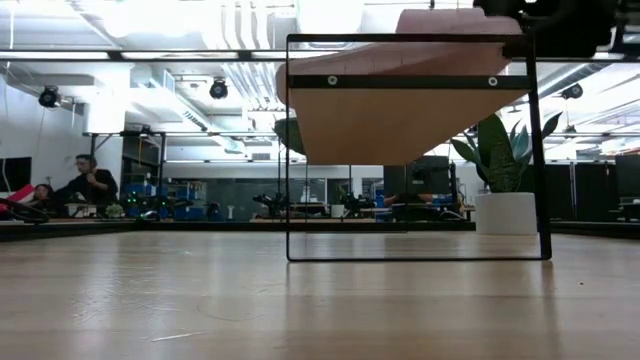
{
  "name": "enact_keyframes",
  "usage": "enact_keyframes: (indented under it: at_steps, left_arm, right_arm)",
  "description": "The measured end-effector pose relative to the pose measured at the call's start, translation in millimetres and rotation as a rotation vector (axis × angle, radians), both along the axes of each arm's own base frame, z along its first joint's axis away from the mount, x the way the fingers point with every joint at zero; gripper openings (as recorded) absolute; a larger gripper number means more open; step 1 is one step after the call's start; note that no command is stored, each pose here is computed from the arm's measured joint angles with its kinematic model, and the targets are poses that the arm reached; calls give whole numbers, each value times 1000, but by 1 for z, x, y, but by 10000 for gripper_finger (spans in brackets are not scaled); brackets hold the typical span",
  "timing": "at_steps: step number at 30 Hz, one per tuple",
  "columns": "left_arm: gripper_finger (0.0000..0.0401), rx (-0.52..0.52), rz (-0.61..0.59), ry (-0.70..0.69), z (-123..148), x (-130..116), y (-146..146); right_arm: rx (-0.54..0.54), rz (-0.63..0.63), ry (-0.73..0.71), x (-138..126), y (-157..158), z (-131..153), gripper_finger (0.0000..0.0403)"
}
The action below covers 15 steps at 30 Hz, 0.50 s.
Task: Pick and place slides into the shelf
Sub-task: Put the right pink slipper on the shelf
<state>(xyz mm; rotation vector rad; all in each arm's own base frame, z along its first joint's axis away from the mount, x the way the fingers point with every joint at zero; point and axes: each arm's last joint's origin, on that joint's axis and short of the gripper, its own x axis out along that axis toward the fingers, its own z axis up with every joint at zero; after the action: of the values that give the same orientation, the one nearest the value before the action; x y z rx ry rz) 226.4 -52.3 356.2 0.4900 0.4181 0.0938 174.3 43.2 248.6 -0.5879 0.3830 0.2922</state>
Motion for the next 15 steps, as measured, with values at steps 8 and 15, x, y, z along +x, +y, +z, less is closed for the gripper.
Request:
enact_keyframes:
  at_steps: [8,15]
  left_arm:
    - [240,0,0,1,0,0,0]
    - [240,1,0,2,0,0,0]
  right_arm:
    - [180,-82,28,0,0,12,239]
    - [253,-123,63,-1,0,14,257]
